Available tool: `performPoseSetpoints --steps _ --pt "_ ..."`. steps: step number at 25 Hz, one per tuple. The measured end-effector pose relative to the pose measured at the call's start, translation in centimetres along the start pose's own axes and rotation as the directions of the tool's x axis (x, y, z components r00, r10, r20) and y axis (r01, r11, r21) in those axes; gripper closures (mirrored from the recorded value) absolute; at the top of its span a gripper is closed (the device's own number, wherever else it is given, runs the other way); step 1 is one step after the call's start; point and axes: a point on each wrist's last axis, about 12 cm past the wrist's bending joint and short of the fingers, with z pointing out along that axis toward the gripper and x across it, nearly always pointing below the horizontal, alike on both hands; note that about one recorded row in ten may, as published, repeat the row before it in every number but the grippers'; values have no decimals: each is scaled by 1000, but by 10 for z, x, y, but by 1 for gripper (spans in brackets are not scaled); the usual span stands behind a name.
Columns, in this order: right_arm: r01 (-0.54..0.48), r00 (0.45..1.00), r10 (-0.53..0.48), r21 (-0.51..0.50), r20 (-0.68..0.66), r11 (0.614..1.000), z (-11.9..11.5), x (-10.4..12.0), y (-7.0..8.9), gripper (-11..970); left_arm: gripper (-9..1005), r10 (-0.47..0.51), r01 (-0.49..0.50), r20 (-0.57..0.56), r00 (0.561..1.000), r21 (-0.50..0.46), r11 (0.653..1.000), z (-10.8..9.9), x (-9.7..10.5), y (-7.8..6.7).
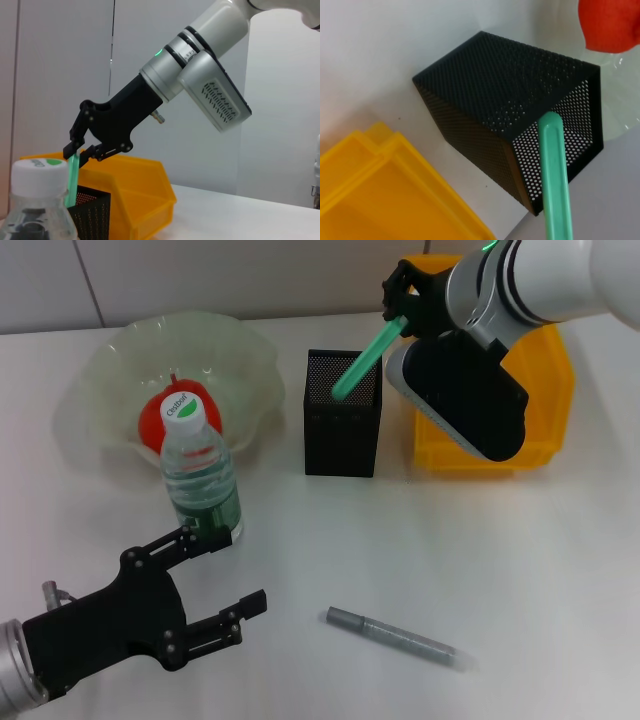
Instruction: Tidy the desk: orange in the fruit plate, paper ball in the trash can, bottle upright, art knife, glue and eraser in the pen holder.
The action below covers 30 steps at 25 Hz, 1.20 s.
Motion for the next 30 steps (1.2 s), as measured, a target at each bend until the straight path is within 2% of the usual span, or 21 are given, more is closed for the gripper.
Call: performPoseSetpoints --steps 20,30 --pt "-6 1000 6 -1 11 1000 -1 -5 -15 783 225 4 -4 0 1000 9 1000 5 -1 2" --pt "-30 999 30 -27 20 999 -5 -5 -15 767 225 5 -5 1 1000 13 1000 8 -2 4"
